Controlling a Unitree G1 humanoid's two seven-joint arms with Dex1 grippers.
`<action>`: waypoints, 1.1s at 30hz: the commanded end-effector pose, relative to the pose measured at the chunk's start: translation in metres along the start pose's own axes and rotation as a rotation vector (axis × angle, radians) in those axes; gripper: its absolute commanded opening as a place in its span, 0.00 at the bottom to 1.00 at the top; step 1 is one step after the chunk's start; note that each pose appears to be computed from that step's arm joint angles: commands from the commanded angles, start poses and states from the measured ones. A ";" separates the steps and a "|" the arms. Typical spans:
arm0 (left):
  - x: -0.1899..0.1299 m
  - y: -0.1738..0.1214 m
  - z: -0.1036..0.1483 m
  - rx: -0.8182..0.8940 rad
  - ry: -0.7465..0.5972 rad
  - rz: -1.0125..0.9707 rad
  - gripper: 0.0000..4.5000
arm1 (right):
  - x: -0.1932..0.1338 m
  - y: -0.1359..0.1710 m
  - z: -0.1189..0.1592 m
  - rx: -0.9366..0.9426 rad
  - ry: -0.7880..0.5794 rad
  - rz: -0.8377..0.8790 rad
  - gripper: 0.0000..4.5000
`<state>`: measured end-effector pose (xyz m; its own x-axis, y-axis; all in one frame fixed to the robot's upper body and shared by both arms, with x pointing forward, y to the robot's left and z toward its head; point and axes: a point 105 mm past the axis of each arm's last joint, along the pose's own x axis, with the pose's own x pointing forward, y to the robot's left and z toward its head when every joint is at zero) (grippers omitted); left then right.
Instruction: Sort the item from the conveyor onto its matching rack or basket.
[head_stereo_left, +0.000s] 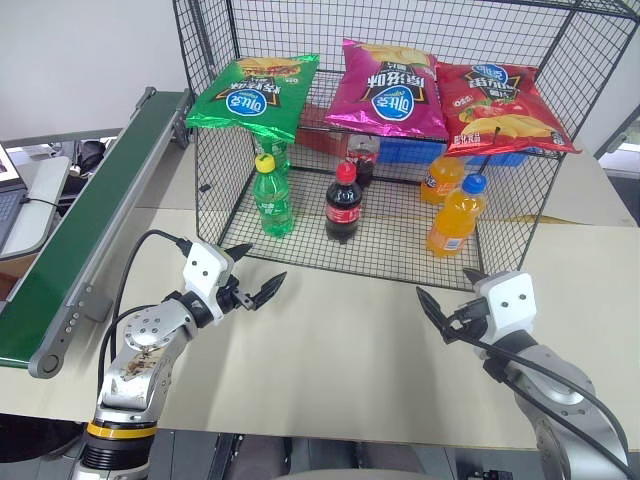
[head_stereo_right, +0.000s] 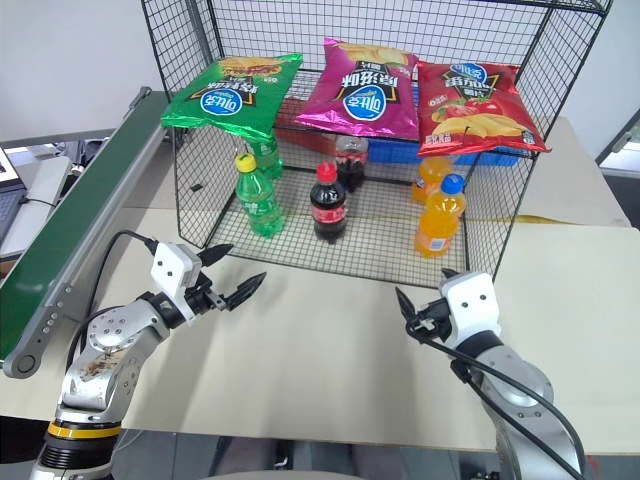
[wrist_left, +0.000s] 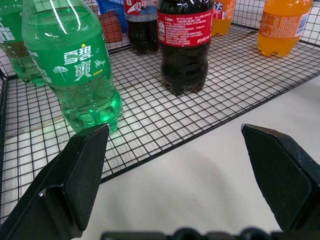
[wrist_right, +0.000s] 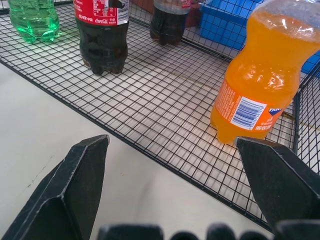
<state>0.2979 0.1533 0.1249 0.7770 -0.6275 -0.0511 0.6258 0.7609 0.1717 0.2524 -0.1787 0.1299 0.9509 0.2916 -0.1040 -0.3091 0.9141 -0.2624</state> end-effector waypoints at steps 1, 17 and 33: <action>-0.002 0.004 0.009 0.033 -0.030 0.007 1.00 | -0.002 -0.001 0.016 -0.032 -0.064 -0.016 0.99; -0.001 0.011 0.014 0.042 0.004 -0.002 1.00 | -0.003 0.010 0.017 0.006 -0.079 -0.057 0.99; 0.001 0.003 0.012 0.053 -0.014 -0.048 1.00 | -0.008 0.007 0.016 -0.015 -0.071 -0.053 0.99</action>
<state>0.3005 0.1548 0.1292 0.7496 -0.6569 -0.0812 0.6582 0.7268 0.1963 0.2451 -0.1711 0.1250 0.9634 0.2500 -0.0965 -0.2665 0.9317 -0.2469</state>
